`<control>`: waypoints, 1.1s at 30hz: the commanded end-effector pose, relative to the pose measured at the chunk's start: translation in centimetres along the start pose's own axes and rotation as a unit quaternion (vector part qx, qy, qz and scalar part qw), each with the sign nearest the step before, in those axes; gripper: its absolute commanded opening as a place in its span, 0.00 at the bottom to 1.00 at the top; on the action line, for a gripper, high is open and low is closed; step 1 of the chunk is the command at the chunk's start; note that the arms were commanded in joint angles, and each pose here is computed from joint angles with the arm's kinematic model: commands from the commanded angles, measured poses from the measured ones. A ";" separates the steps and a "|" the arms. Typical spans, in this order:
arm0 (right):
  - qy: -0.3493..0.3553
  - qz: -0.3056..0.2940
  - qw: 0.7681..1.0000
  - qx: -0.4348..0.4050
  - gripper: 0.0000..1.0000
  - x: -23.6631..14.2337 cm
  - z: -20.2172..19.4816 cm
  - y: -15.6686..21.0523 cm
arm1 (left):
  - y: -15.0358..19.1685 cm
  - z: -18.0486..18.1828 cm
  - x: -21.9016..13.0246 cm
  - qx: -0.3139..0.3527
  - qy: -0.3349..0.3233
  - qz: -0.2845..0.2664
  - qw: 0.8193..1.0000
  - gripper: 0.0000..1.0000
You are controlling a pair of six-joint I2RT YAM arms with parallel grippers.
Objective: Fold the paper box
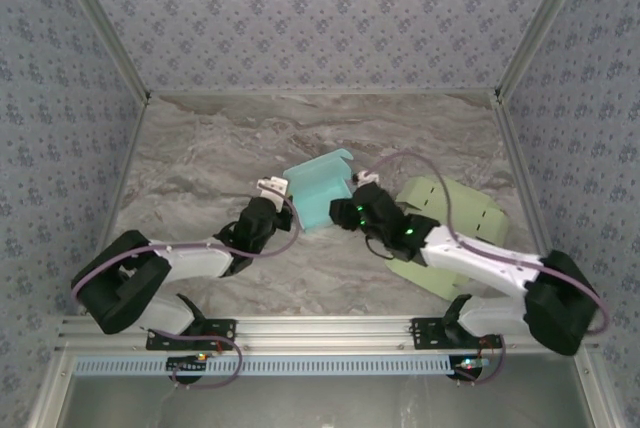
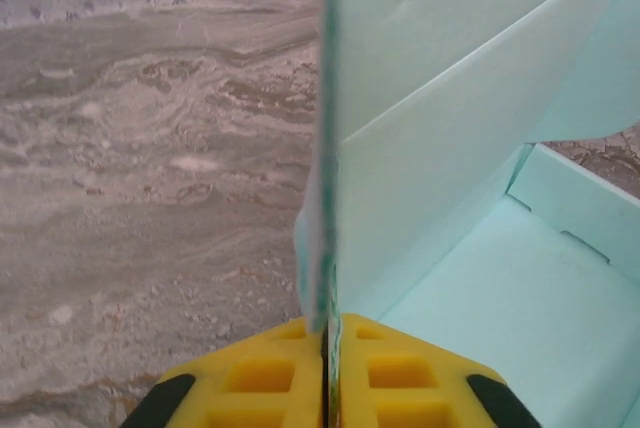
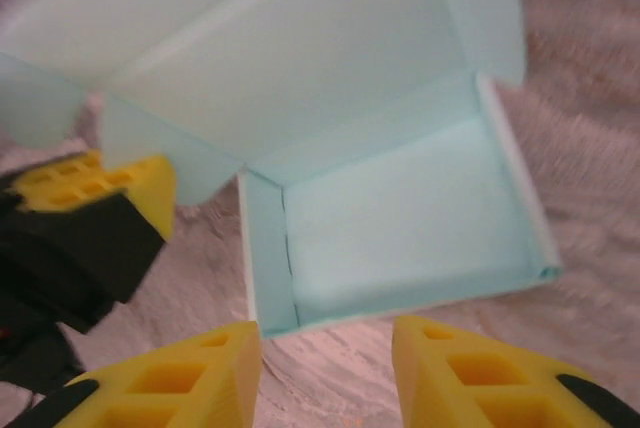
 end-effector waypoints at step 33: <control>-0.090 0.226 0.827 0.507 0.76 12.1 -11.9 -11.3 | -8.2 4.5 1.3 -0.636 0.015 0.242 0.733 0.97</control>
Point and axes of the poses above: each hand's point on the last joint's axis, 136 mm out from that joint toward the fingers, its own x axis out along the fingers, its own z axis along the line the jaws close on, y = z × x, the point moved 4 cm from there along -x, back along the fingers, and after that the axes turned 6 degrees about -x, right-handed, at the moved point
